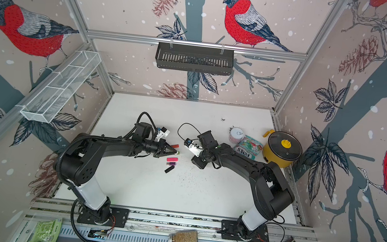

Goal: Close the usb drive cover
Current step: Pick up the USB drive from the center of the board.

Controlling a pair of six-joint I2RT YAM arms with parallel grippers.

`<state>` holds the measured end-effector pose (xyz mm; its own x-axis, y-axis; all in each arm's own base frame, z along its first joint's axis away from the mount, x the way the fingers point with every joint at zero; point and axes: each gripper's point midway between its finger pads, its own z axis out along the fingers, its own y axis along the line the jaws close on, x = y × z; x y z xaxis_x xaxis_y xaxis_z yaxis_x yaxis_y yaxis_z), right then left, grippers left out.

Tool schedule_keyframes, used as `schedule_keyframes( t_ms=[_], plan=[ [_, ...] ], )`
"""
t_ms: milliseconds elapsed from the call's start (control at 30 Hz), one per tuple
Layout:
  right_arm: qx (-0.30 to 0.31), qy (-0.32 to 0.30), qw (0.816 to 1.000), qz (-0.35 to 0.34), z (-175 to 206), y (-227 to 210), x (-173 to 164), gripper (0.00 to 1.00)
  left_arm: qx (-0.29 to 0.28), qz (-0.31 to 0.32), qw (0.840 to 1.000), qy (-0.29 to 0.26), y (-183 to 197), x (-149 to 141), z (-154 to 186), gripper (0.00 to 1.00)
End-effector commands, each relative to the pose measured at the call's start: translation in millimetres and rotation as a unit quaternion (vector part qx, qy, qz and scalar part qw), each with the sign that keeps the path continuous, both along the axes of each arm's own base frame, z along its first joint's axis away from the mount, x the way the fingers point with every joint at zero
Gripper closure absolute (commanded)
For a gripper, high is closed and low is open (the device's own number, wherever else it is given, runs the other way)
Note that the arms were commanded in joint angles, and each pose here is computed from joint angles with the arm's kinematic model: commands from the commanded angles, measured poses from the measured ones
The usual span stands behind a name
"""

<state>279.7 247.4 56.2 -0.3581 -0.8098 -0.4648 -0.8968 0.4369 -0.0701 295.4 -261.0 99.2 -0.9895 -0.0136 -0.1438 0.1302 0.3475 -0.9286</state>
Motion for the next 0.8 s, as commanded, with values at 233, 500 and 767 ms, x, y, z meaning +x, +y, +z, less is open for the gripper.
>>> schedule_keyframes(
  t_ms=[233, 500, 767],
  plan=[
    [-0.069, 0.000, 0.998, 0.001, -21, -35, 10, 0.47, 0.007, 0.006, 1.000, -0.020, 1, 5, 6, 1.00],
    [-0.074, 0.020, 0.997, 0.016, -36, -35, 9, 0.49, 0.011, 0.008, 1.000, -0.019, 1, 6, 5, 1.00],
    [-0.064, 0.047, 0.996, 0.030, -42, -31, 7, 0.60, 0.015, 0.007, 1.000, -0.021, 1, 6, 6, 1.00]
  ],
)
